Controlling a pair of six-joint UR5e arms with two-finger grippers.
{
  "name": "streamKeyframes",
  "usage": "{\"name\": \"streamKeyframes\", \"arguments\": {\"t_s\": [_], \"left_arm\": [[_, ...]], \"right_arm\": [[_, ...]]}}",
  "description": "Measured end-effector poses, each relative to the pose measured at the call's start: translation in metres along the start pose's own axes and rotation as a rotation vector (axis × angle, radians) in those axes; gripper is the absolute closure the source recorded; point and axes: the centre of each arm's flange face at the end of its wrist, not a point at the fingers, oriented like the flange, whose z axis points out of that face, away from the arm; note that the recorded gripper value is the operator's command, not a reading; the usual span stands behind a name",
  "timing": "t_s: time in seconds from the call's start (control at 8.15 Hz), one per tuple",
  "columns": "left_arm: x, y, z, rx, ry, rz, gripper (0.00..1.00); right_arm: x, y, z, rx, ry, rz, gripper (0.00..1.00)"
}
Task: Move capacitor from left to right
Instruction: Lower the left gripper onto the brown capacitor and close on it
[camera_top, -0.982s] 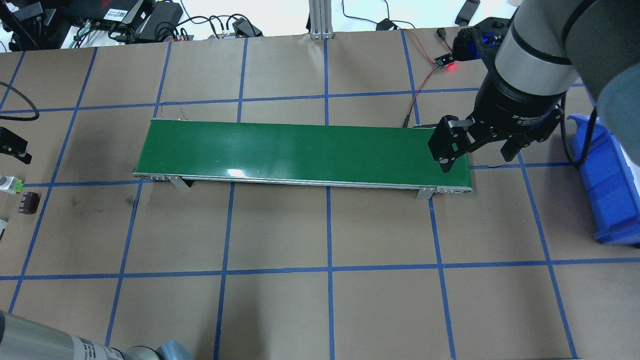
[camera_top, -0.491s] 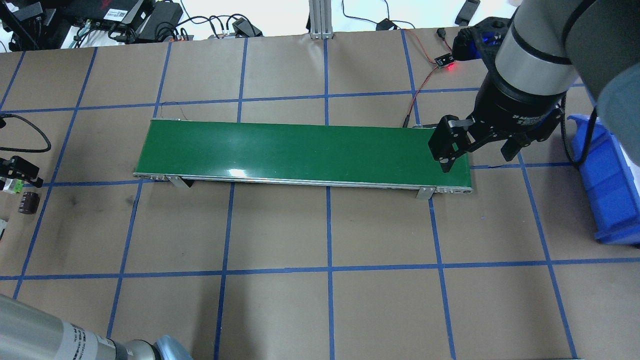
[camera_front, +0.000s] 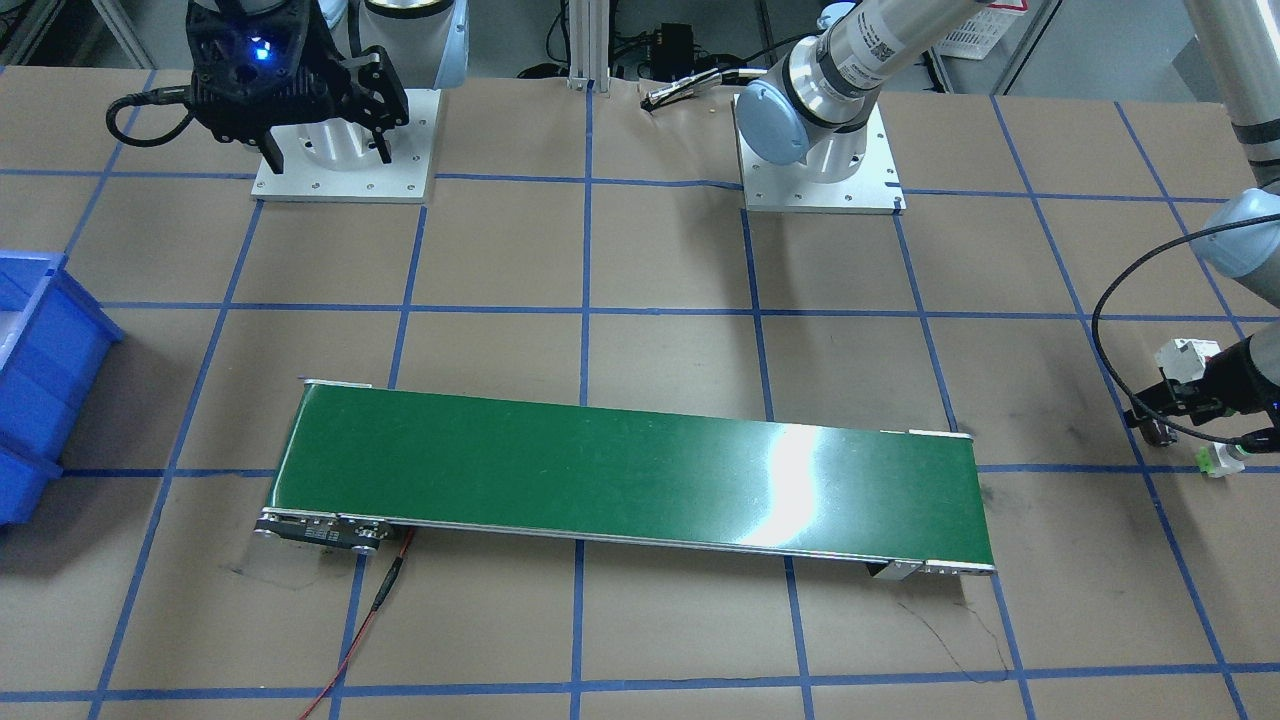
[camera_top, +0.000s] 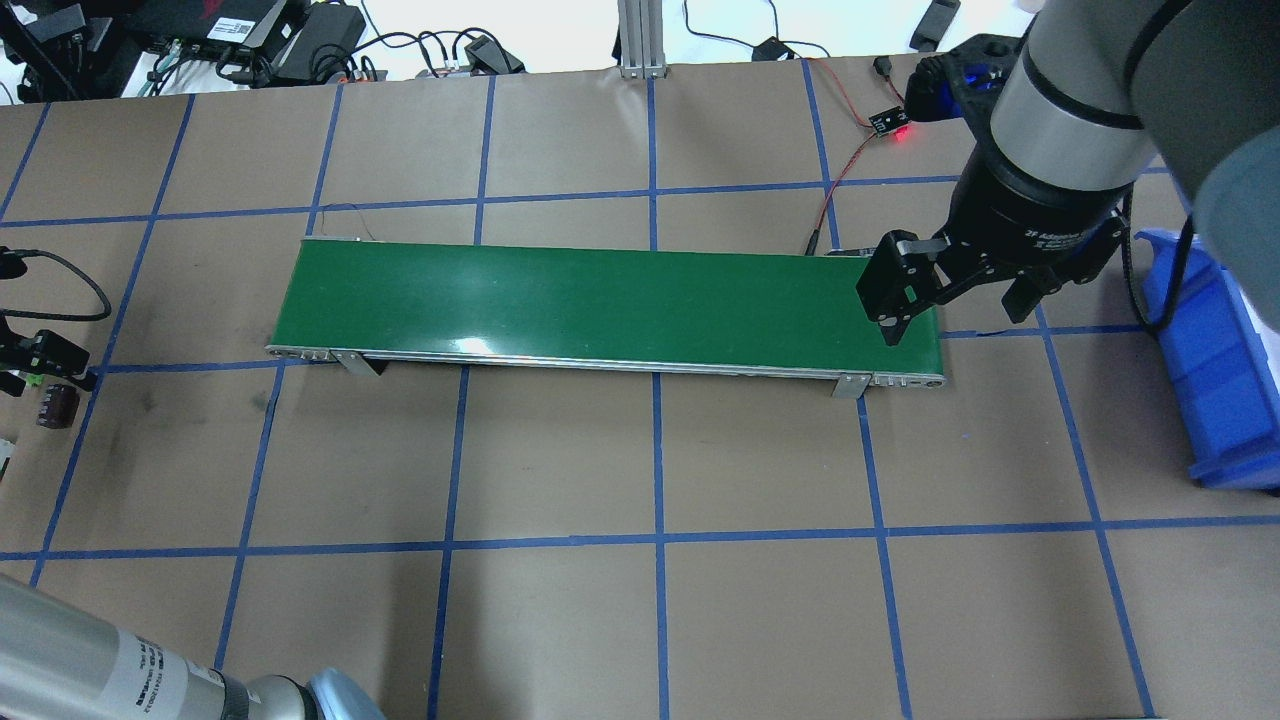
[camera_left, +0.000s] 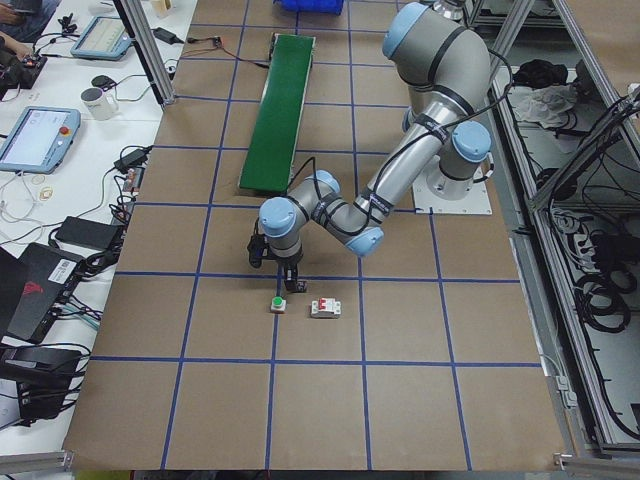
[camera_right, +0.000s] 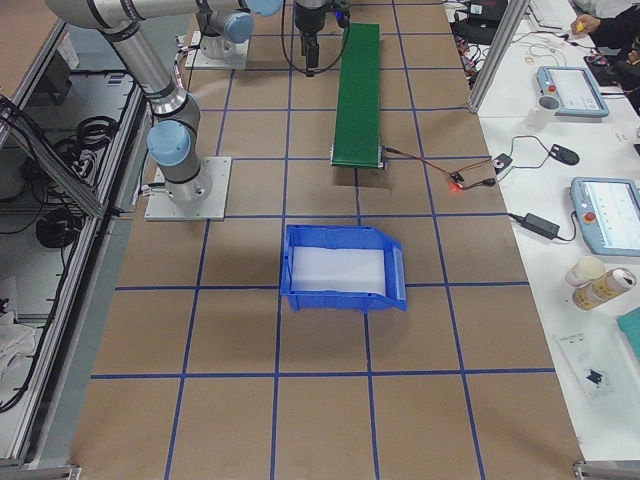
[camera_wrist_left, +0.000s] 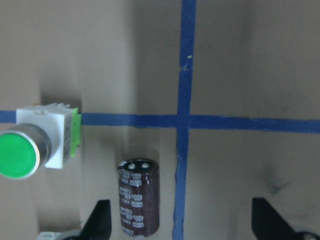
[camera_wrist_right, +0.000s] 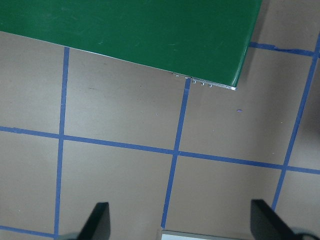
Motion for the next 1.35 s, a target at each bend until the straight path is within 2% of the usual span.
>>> {"name": "streamKeyframes", "arguments": {"t_s": [0.49, 1.23, 1.35], "left_arm": [[-0.009, -0.003, 0.011, 0.014, -0.016, 0.044, 0.0], [-0.019, 0.004, 0.023, 0.001, -0.003, 0.026, 0.0], [-0.02, 0.004, 0.027, -0.003, 0.002, 0.023, 0.07]], "right_arm": [[0.0, 0.0, 0.001, -0.002, -0.002, 0.0, 0.0], [-0.001, -0.001, 0.001, 0.0, -0.003, 0.001, 0.0], [-0.001, -0.001, 0.001, -0.001, -0.003, 0.0, 0.0]]}}
